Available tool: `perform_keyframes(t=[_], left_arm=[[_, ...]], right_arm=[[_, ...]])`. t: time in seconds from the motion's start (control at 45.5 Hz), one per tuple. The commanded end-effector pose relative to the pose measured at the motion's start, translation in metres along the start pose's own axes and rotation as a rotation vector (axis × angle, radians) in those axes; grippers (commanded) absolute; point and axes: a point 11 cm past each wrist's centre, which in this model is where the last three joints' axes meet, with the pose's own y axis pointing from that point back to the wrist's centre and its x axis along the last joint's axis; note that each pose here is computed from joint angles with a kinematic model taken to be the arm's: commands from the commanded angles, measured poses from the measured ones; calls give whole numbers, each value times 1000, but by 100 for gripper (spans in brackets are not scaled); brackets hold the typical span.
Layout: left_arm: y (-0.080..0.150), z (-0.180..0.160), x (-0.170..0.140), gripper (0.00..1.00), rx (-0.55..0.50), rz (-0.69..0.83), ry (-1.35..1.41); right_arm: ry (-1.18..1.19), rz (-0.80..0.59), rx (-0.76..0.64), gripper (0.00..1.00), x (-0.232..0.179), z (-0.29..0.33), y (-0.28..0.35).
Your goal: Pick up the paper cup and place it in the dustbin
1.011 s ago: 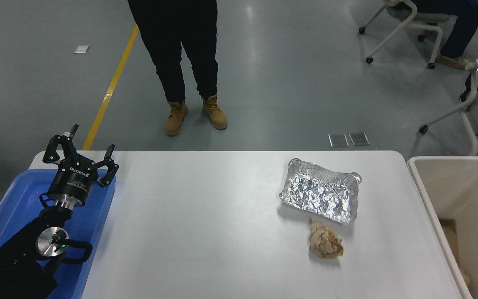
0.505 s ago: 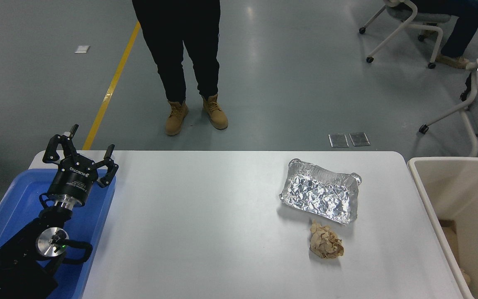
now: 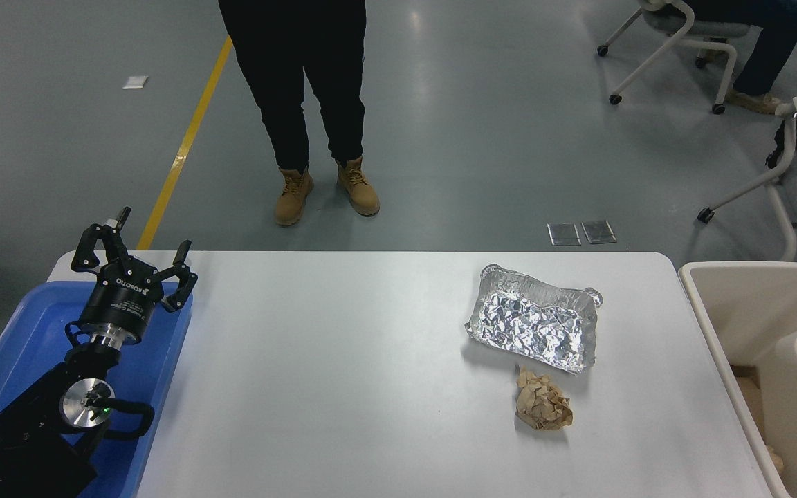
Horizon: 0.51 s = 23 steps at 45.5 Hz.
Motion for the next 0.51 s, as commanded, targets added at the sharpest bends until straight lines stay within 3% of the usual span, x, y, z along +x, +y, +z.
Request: perform_keyframes(t=[0.0, 0.484], left_arm=[[0, 0, 0, 98, 0, 1, 0], [0, 0, 0, 98, 0, -1, 1]], right_arm=[[-2, 29, -4, 100, -1, 3, 0], [37, 18, 52, 100, 11, -31, 5]])
